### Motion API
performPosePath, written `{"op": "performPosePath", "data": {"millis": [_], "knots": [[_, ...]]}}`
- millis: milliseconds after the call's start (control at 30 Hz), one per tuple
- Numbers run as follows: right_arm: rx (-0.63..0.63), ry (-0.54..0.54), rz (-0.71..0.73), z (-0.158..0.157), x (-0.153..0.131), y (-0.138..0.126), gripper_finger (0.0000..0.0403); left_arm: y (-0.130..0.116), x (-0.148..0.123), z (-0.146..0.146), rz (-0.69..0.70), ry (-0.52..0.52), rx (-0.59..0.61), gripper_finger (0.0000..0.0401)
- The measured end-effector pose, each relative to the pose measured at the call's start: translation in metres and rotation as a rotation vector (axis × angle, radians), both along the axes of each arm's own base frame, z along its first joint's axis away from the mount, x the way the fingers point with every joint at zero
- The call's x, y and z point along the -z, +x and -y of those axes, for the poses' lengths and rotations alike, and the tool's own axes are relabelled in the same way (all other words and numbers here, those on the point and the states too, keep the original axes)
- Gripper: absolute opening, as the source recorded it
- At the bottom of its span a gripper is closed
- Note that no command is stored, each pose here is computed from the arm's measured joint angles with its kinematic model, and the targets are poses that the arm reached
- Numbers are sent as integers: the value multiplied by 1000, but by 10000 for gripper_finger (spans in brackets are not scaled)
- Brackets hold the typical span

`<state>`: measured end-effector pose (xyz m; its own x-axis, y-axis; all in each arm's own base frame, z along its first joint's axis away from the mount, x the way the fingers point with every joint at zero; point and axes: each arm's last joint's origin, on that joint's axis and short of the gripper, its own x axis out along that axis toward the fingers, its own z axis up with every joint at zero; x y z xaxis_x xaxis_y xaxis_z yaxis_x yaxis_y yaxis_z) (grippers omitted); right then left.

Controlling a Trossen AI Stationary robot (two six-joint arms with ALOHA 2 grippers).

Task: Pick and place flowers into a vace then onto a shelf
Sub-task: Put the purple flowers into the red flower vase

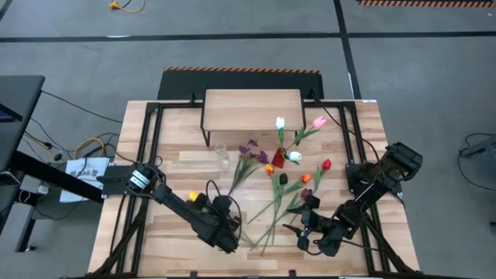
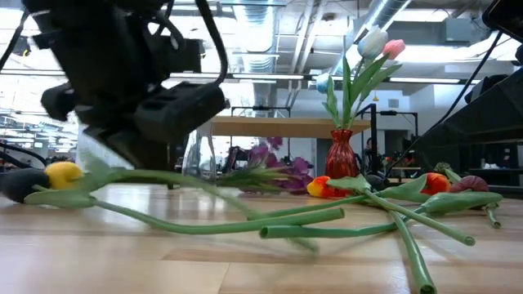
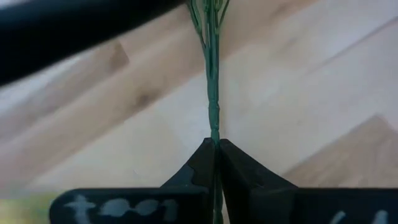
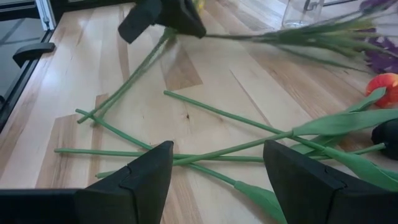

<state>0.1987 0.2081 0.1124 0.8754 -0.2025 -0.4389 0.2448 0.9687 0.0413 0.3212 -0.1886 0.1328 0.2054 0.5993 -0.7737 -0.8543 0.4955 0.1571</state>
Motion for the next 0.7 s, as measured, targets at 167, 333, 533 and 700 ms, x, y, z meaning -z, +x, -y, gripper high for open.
{"op": "performPosePath", "data": {"millis": [167,333,533,700], "knots": [[0,0,0,0,0,0,244,6,-19,4,25,45,18,0],[0,0,0,0,0,0,244,10,-36,7,17,72,43,0],[0,0,0,0,0,0,244,5,-46,16,-16,64,69,0],[3,5,1,0,0,0,244,-5,-47,28,-10,53,64,0]]}}
